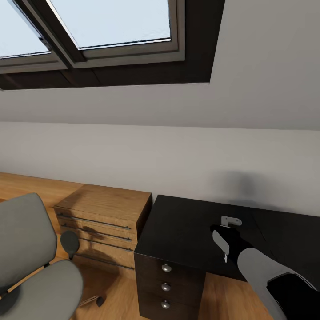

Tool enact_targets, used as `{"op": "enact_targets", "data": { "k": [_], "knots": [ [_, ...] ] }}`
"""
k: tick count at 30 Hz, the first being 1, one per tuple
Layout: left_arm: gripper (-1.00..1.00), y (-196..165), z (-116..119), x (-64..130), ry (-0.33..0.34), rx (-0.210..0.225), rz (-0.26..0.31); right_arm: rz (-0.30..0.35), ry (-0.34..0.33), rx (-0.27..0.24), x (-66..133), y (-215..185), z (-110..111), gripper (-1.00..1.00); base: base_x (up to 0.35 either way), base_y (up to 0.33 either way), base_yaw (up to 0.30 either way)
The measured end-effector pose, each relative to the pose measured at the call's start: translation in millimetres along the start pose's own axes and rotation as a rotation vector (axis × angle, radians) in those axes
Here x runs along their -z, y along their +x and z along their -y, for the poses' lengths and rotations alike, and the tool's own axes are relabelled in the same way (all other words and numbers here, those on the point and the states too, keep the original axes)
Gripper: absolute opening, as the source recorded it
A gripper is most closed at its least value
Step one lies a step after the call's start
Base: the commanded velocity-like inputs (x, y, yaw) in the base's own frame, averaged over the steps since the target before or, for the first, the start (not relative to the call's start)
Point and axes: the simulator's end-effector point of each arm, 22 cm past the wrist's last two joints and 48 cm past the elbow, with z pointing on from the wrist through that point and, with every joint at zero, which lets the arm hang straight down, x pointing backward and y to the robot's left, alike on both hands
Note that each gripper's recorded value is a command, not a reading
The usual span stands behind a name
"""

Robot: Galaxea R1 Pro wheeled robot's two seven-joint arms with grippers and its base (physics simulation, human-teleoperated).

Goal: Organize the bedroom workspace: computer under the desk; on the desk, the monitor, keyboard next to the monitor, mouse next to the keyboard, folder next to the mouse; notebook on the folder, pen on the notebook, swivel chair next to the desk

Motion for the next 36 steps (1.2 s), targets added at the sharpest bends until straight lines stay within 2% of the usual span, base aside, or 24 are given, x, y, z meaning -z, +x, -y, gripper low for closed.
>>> {"op": "enact_targets", "data": {
  "k": [7,8,10,12,18,30,36],
  "knots": [
    [1.00,-51,29,-4.6,0.049,0.036,0.105,-0.002,0.000,0.001,-0.1,1,0,1.00,0.000,0.000,0.000],
    [1.00,-66,38,-4.7,0.065,0.040,0.136,-0.003,0.000,0.001,0.0,1,0,1.00,0.000,0.000,0.000],
    [1.00,-86,49,-4.9,0.086,0.039,0.162,-0.003,0.000,0.002,-0.1,1,0,1.00,0.000,0.000,0.000],
    [1.00,-100,62,-6.6,0.109,0.028,0.133,-0.008,0.000,0.004,-0.1,2,0,1.00,0.000,0.000,0.000],
    [1.00,-116,80,-5.8,0.142,0.010,0.069,-0.013,0.000,0.007,-0.1,3,0,1.00,0.000,0.000,0.000],
    [1.00,-131,102,1.1,0.184,-0.004,0.064,-0.026,0.000,0.013,0.3,6,-1,1.00,0.000,0.000,0.000],
    [1.00,-120,103,1.0,0.188,-0.029,0.005,-0.041,-0.001,0.018,0.6,9,-1,1.00,0.000,0.000,0.000]
  ]
}}
